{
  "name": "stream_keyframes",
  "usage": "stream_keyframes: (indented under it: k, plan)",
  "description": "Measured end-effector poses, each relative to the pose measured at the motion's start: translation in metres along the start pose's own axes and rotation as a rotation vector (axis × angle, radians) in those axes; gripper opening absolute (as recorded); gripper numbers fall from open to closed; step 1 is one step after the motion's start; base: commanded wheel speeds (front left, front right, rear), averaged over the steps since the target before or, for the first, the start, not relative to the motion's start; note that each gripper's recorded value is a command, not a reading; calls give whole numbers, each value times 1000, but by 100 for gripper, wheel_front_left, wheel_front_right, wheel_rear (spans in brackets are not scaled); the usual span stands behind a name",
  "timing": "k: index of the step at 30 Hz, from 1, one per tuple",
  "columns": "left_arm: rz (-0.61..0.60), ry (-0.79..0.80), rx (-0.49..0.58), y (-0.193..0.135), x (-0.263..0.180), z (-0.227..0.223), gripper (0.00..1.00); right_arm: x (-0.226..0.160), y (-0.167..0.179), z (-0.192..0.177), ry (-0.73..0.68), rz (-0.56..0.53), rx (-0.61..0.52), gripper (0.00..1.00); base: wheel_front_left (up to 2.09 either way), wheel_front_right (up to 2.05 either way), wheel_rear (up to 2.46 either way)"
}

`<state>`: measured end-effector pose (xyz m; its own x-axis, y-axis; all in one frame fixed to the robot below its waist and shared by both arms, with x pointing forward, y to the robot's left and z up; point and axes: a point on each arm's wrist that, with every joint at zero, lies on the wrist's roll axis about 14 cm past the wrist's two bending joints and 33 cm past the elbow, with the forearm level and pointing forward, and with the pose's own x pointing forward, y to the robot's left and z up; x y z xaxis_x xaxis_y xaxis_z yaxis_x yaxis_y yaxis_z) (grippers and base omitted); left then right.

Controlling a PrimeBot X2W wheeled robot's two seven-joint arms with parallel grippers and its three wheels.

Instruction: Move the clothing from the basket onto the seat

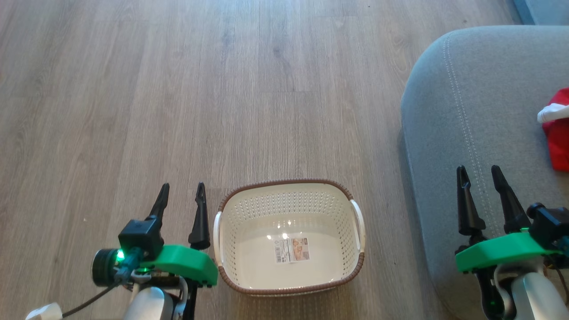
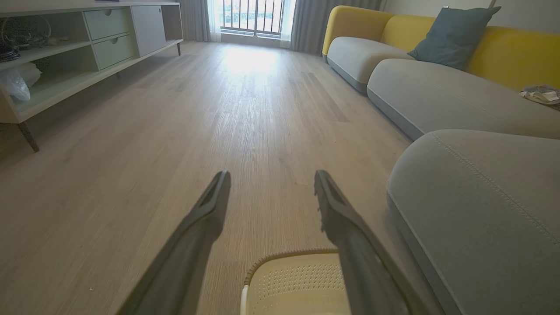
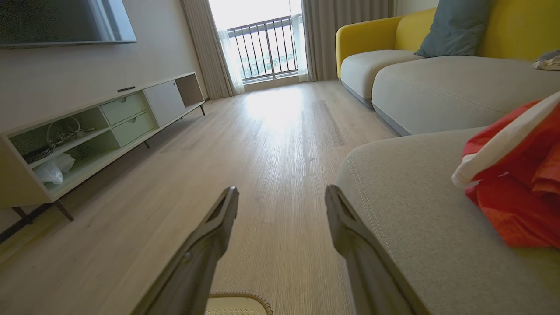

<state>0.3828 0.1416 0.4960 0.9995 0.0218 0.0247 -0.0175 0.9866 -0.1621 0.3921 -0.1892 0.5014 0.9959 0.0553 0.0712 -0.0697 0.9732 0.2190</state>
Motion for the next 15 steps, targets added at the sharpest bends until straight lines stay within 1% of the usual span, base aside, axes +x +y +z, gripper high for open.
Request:
stream_keyframes:
  k: [6,7,12,15]
  plan:
    - [-3,0,-2,-1,0,0,100,-1,-1,1,-2,-3,-1,100,0,0,0]
    - [-1,9,-2,-1,0,-3,0,-1,-2,-2,7,-6,1,0,0,0,0]
    - [25,128,12,9,-19,-40,0,-19,-9,-38,123,-42,16,0,0,0,0]
    - [40,164,-16,12,-25,-49,0,-24,-12,-43,142,-57,43,0,0,0,0]
